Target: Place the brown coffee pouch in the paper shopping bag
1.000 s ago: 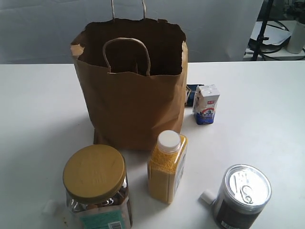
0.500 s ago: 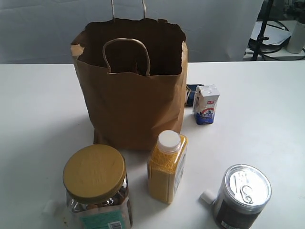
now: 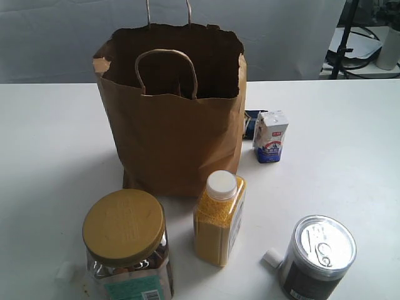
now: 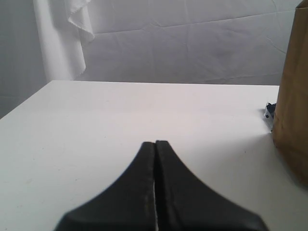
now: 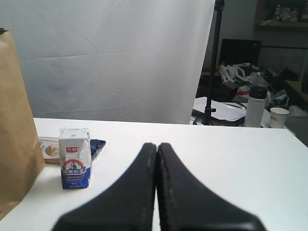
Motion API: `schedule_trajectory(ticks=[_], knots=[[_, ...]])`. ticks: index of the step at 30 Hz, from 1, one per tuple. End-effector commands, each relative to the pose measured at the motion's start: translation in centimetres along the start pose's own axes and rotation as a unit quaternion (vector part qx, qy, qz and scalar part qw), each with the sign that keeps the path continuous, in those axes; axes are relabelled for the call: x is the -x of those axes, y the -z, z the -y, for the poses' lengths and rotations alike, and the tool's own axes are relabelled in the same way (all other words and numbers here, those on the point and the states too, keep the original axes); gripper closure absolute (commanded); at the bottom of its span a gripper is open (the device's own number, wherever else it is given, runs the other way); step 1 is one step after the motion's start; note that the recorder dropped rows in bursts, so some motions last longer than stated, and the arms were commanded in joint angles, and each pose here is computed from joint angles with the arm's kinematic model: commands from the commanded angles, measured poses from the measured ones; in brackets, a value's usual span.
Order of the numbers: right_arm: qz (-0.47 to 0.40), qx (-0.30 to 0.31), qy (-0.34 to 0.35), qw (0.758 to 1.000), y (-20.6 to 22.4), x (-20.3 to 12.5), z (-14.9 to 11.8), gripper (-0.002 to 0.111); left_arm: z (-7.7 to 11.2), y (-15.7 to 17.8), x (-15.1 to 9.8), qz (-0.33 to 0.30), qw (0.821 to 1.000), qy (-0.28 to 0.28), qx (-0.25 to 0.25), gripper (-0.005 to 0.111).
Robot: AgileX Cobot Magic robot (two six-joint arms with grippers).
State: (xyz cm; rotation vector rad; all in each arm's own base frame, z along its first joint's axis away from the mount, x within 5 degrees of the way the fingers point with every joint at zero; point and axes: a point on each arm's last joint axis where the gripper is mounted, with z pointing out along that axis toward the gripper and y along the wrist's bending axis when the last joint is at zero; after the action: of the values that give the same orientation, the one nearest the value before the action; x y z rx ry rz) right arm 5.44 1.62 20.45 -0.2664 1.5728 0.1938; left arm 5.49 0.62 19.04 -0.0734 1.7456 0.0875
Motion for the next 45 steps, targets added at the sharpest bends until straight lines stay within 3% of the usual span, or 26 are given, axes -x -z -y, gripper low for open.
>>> schedule_trajectory(ticks=[1,26,38,45], knots=[[-0.016,-0.004,0.001,1.000,0.04,-0.41,0.04,0.108,-0.03,0.00,-0.07,0.002,1.000,0.000,0.002,0.107],[-0.014,-0.004,-0.006,1.000,0.03,-0.37,0.04,0.108,-0.03,0.00,-0.07,0.002,1.000,0.000,0.002,0.107],[-0.016,-0.068,-0.008,0.997,0.09,-0.40,0.77,0.108,-0.03,0.00,-0.07,0.002,1.000,0.000,0.002,0.107],[-0.016,-0.048,-0.007,0.999,0.06,-0.39,0.54,0.108,-0.03,0.00,-0.07,0.002,1.000,0.000,0.002,0.107]])
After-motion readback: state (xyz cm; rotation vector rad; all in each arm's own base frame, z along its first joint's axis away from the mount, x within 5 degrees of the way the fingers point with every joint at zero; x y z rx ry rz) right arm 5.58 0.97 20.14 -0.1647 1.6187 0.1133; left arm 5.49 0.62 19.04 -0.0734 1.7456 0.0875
